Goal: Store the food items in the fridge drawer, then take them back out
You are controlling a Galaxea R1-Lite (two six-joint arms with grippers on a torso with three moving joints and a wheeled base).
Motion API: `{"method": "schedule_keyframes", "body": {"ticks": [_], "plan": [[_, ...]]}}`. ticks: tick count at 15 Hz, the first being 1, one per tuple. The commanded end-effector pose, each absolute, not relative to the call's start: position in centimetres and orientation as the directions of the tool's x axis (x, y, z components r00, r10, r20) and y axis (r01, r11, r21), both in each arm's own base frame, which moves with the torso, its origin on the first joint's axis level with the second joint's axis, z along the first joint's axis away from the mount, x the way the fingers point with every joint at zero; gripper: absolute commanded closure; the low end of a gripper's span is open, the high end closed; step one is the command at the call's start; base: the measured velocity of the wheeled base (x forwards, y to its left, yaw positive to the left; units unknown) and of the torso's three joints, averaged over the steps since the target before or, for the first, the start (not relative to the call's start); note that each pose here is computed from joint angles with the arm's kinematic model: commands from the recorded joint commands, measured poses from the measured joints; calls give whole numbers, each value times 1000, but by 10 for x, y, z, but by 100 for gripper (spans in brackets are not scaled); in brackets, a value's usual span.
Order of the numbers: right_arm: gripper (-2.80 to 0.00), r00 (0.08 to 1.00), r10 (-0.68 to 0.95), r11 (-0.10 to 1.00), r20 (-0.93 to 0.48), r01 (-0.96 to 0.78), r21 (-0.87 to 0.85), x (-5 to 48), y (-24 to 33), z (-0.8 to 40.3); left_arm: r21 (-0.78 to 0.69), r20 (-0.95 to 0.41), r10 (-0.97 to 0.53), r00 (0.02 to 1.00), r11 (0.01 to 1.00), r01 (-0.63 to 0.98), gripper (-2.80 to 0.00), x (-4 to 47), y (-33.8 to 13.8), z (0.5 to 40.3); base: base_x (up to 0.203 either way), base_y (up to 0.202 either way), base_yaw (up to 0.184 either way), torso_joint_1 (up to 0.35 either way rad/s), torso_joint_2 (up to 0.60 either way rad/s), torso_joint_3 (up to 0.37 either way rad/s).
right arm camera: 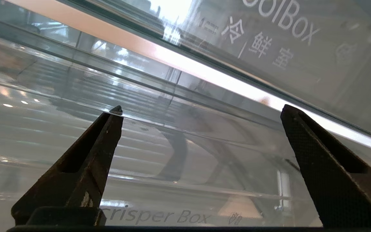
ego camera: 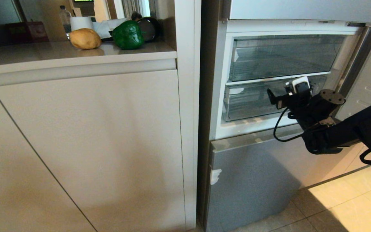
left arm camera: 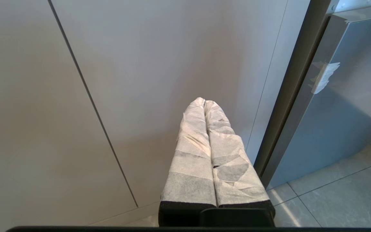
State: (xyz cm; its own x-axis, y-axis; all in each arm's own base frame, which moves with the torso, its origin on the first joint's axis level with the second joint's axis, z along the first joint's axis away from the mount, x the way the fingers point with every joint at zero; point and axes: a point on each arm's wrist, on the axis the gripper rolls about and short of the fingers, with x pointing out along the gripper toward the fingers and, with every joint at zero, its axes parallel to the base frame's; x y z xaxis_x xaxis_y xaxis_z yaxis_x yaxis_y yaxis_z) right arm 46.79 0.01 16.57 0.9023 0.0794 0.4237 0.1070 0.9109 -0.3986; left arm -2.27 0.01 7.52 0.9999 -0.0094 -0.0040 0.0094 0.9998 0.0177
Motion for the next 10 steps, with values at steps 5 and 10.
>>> {"method": "schedule_keyframes", "body": {"ticks": [5, 10], "plan": [[-280, 884, 65, 904, 463, 144, -402, 454, 0, 167, 18, -5, -9, 1000, 1000, 9, 0, -23, 0, 75, 0, 0, 0, 0, 0, 0], [-280, 908, 73, 905, 412, 113, -410, 422, 4, 162, 17, -5, -9, 1000, 1000, 9, 0, -23, 0, 75, 0, 0, 0, 0, 0, 0]]}}
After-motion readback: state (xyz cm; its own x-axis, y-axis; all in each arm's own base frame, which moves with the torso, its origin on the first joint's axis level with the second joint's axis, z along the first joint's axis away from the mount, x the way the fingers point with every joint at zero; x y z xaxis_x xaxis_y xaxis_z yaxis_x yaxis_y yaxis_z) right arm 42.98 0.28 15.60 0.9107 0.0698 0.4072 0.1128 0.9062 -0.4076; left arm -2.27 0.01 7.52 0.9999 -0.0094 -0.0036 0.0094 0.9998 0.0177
